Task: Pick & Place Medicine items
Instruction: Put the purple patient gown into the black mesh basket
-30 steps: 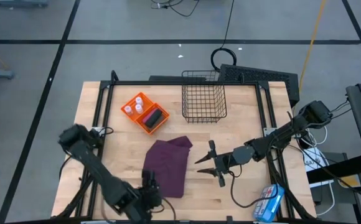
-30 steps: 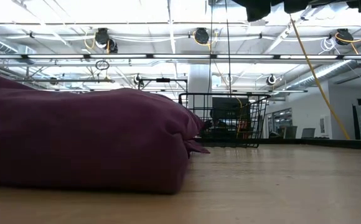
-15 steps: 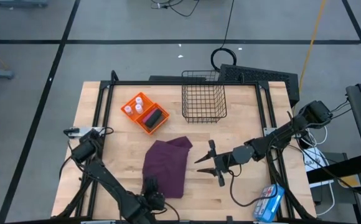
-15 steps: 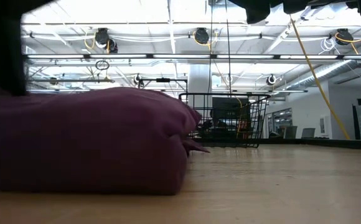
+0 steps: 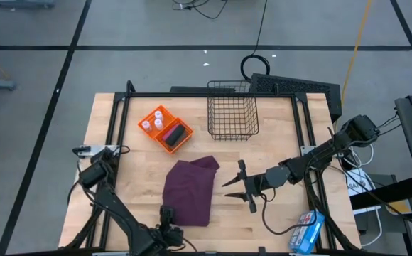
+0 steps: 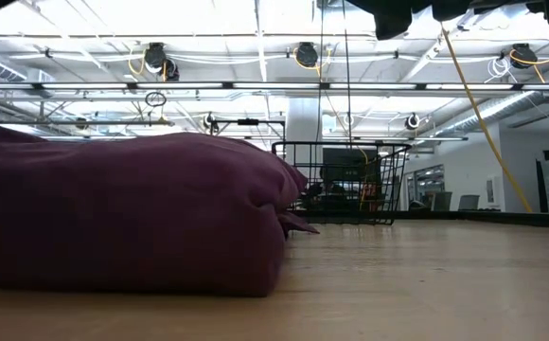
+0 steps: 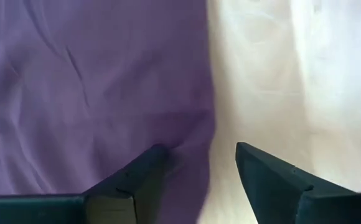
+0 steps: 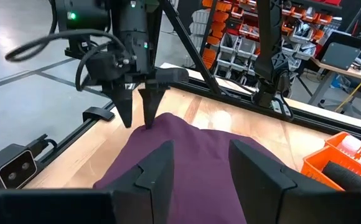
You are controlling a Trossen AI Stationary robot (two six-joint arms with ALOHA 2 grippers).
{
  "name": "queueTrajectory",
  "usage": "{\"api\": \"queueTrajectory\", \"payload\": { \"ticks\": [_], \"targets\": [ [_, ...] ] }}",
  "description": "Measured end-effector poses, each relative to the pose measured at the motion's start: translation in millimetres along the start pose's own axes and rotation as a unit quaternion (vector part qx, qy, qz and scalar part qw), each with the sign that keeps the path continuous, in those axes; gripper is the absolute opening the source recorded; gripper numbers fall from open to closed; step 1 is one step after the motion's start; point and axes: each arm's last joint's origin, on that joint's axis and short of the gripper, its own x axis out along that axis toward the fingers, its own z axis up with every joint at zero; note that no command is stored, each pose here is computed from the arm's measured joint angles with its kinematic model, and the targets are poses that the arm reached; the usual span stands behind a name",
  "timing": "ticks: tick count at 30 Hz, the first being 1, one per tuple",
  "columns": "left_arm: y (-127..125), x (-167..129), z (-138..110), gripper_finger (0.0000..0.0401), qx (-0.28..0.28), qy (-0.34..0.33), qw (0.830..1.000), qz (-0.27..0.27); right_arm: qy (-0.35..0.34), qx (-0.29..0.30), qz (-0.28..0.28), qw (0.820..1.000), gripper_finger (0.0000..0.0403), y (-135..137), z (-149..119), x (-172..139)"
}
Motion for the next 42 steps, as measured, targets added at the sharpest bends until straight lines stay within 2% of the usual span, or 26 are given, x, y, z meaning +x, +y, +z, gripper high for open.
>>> {"api": "queueTrajectory", "payload": {
  "ticks": [4, 8, 12, 17, 24, 27, 30, 33, 37, 42],
  "targets": [
    [-1.0, 6.9, -0.2, 0.0225, 0.032, -0.017, 0.998, 0.043, 0.002, -0.001, 0.0, 1.0, 0.0141, 0.1, -0.4, 0.0],
    [1.1, 8.6, 1.2, 0.0255, 0.045, -0.027, 0.997, 0.064, 0.005, -0.002, 0.001, 1.0, 0.0141, 0.1, -1.0, 0.0],
    [3.0, 16.0, -0.3, 0.0289, 0.042, -0.02, 0.996, 0.071, 0.009, 0.0, 0.002, 1.0, 0.0141, 0.3, -1.8, 0.0],
    [5.4, 34.2, -12.2, 0.0324, 0.035, 0.024, 0.998, 0.056, 0.01, 0.004, 0.003, 1.0, 0.0141, 0.4, -2.1, 0.0],
    [14.0, 53.4, -22.1, 0.0334, 0.008, 0.036, 0.997, 0.069, 0.01, 0.01, 0.003, 1.0, 0.0141, 0.4, -2.1, 0.0],
    [16.9, 58.9, -22.5, 0.0313, -0.001, 0.036, 0.997, 0.072, 0.01, 0.01, 0.003, 1.0, 0.0141, 0.4, -2.1, 0.0],
    [17.1, 65.6, -22.9, 0.0266, -0.01, 0.025, 0.997, 0.066, 0.01, 0.01, 0.003, 1.0, 0.0141, 0.4, -2.1, 0.0],
    [15.4, 73.5, -25.0, 0.0193, -0.006, 0.007, 0.998, 0.056, 0.01, 0.01, 0.003, 1.0, 0.0141, 0.4, -2.1, 0.0],
    [15.5, 74.7, -25.2, 0.0054, 0.002, 0.011, 0.999, 0.044, 0.012, 0.005, 0.004, 1.0, 0.0141, 0.8, -2.3, -0.2],
    [29.2, 37.6, -8.5, 0.005, -0.016, 0.025, 1.0, -0.009, 0.018, -0.092, 0.011, 0.995, 0.0141, 11.1, -2.5, -2.9]
  ]
}}
